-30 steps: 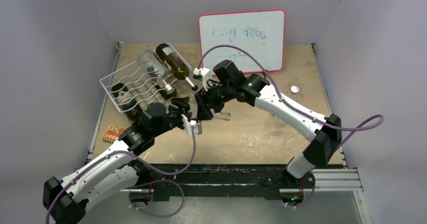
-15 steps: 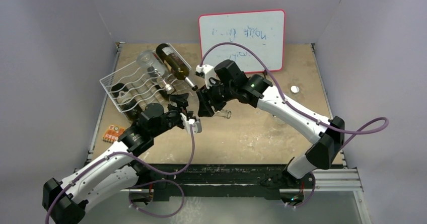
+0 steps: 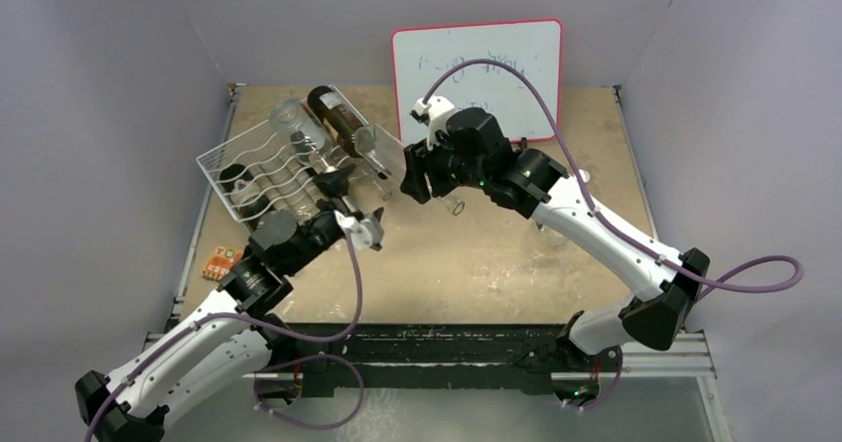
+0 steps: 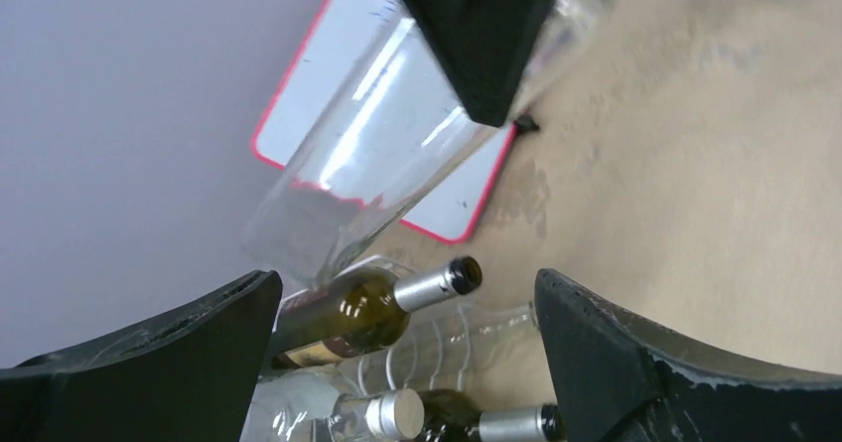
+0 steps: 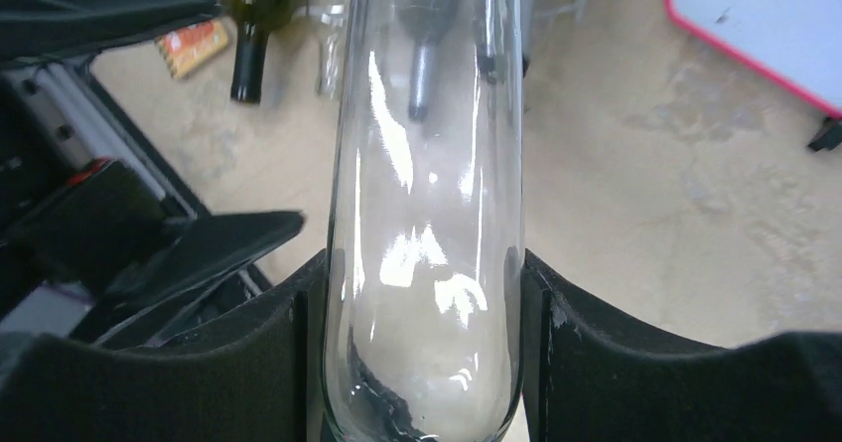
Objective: Put the wine bottle on the wine rack
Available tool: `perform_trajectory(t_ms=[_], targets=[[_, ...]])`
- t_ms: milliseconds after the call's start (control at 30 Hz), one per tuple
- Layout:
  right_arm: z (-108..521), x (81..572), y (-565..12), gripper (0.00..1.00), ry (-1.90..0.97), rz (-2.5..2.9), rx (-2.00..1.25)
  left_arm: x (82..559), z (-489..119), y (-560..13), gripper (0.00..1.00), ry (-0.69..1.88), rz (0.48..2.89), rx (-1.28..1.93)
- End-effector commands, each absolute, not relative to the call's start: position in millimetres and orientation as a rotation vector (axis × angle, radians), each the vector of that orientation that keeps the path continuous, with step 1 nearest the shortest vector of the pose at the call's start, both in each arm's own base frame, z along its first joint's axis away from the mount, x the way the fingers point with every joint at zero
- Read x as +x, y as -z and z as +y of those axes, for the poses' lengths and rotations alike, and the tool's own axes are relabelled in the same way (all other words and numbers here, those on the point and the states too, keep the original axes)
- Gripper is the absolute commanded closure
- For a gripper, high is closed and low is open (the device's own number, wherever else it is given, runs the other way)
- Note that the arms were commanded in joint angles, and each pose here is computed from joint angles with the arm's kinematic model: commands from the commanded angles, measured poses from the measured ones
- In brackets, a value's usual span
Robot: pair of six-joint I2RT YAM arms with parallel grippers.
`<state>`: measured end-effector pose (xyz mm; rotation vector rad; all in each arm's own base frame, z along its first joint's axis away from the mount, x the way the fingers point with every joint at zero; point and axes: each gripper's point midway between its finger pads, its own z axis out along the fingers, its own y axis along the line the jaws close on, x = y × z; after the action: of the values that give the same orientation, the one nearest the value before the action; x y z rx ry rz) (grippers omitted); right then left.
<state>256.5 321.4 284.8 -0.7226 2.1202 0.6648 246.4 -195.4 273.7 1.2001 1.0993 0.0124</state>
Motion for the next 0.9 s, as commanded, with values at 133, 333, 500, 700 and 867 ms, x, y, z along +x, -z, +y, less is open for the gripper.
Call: perform_trajectory(t_ms=[133, 333, 500, 700, 867], targets=[[327.6, 296.7, -372.8, 1.0, -0.7, 1.796, -0.481, 258.6, -101.4, -423.8, 0.0, 0.156, 1.236, 0.119], [359.5, 303.6, -369.1, 1.0, -0.704, 1.754, -0.535, 245.7, -60.9, -479.2, 0.0, 0.168, 1.205, -0.142], [402.6, 304.0, -363.6, 1.0, -0.778, 1.742, -0.535, 236.9, -47.0, -508.5, 0.0, 0.182, 1.251, -0.217], [459.6, 310.7, -353.4, 1.0, -0.845, 1.735, -0.506, 224.8, -36.3, -528.9, 0.0, 0.189, 1.281, -0.237], [504.1, 319.9, -343.3, 1.0, -0.825, 1.736, -0.478, 222.9, -33.8, -533.8, 0.0, 0.167, 1.307, -0.221]])
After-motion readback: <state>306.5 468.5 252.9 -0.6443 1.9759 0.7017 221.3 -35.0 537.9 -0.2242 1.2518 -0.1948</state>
